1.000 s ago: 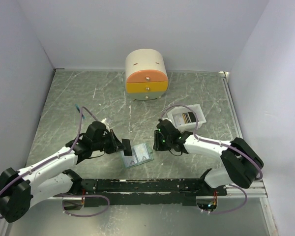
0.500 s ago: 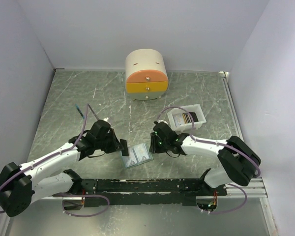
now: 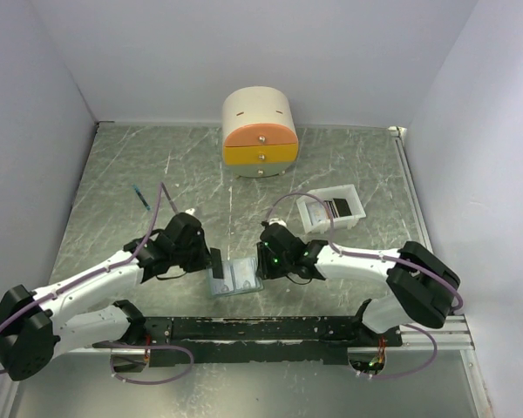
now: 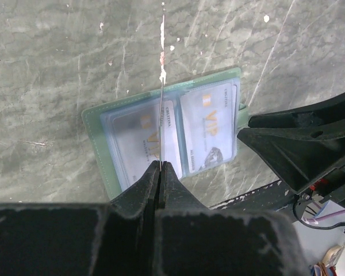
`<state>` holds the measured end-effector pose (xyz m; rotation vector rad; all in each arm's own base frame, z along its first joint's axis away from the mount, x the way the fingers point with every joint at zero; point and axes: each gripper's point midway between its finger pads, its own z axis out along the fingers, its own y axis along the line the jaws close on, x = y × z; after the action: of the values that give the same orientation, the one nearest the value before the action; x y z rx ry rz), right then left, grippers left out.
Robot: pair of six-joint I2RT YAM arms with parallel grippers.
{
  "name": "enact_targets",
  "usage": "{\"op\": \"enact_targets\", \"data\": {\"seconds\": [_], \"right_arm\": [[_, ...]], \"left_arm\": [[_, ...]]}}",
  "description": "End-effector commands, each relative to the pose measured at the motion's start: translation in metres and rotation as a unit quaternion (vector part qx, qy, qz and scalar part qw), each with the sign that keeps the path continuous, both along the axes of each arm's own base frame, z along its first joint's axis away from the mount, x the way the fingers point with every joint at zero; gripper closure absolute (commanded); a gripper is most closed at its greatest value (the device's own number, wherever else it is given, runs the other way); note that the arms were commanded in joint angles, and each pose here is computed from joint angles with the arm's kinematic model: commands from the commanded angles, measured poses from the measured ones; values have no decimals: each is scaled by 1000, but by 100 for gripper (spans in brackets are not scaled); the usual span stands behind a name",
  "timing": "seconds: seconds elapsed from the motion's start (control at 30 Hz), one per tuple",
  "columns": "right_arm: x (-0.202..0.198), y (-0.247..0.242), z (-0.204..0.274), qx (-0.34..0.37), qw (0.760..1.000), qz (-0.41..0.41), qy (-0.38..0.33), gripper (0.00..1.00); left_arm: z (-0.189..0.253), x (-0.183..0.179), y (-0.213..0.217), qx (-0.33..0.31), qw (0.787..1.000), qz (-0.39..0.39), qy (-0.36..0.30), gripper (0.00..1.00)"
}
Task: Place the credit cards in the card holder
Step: Insert the credit card into the card holder.
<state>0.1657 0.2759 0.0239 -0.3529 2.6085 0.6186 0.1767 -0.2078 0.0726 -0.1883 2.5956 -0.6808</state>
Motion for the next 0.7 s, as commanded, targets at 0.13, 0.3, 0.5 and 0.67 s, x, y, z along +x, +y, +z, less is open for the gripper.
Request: {"op": "enact_targets", "data": {"seconds": [0.13, 0.3, 0.5, 0.67], "right_arm": [[7, 13, 77, 88, 992, 28, -83, 65], [-8, 33, 151, 251, 958, 56, -127, 45], [-18, 38, 178, 328, 942, 11, -71, 42], [-21, 36, 180, 335, 941, -6, -47, 39]], "left_arm": [[61, -8, -32, -111, 990, -64, -52, 92], [93, -24, -36, -181, 980, -64, -46, 89], [123, -49, -51, -290, 953, -84, -9, 87], [146, -60, -54, -353, 931, -91, -7, 84]]}}
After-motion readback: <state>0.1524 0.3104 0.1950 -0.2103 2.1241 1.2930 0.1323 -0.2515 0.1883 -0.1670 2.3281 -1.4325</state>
